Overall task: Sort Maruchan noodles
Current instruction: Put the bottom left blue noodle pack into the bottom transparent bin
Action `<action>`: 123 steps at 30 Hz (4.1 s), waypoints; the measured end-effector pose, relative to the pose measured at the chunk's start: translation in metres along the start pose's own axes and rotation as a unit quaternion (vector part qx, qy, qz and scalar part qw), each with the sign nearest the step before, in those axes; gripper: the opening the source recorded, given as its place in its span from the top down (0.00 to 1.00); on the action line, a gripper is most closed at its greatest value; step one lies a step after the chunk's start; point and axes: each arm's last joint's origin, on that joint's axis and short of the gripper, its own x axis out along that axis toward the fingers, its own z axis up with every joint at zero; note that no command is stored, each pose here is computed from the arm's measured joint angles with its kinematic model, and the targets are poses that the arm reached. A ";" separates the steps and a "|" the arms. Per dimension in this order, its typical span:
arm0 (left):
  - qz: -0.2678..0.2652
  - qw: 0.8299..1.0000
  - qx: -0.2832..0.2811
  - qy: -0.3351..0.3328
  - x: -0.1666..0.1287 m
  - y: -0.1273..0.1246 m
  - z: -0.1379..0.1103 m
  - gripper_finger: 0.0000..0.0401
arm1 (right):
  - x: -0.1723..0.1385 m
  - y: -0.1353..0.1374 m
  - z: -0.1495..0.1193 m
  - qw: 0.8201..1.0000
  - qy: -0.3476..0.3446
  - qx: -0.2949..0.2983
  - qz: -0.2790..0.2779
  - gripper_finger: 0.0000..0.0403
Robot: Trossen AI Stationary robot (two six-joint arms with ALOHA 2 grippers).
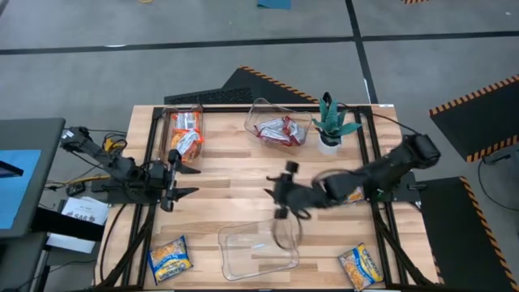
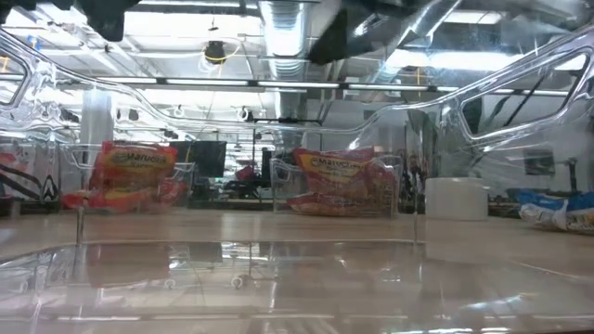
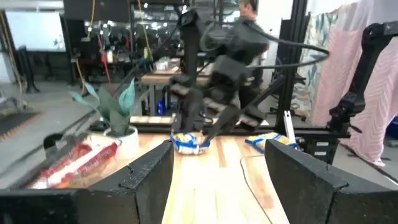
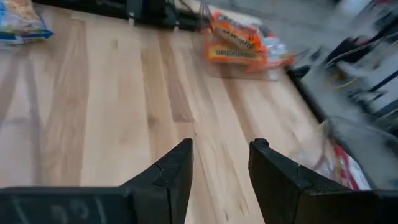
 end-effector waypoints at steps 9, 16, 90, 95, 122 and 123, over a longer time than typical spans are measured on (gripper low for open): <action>-0.005 0.998 -0.058 0.026 0.017 -0.005 0.011 0.40 | -0.048 0.016 -0.010 0.995 -0.052 -0.011 -0.088 0.56; -0.143 0.959 -0.032 0.243 0.046 -0.036 0.013 0.40 | -0.052 0.014 -0.006 0.994 -0.061 -0.001 -0.086 0.56; -0.061 0.804 0.062 0.588 0.042 -0.118 -0.046 1.00 | -0.045 0.009 -0.010 0.996 -0.041 0.030 -0.074 0.56; -0.024 0.813 -0.037 0.581 0.048 -0.115 -0.040 0.97 | -0.045 0.009 -0.010 0.996 -0.041 0.031 -0.074 0.56; 0.340 0.650 -0.337 0.590 0.047 -0.117 -0.084 0.29 | -0.045 0.009 -0.010 0.996 -0.041 0.039 -0.074 0.56; 0.346 0.644 -0.341 0.591 0.045 -0.116 -0.088 0.29 | -0.045 0.009 -0.010 0.996 -0.041 0.038 -0.074 0.56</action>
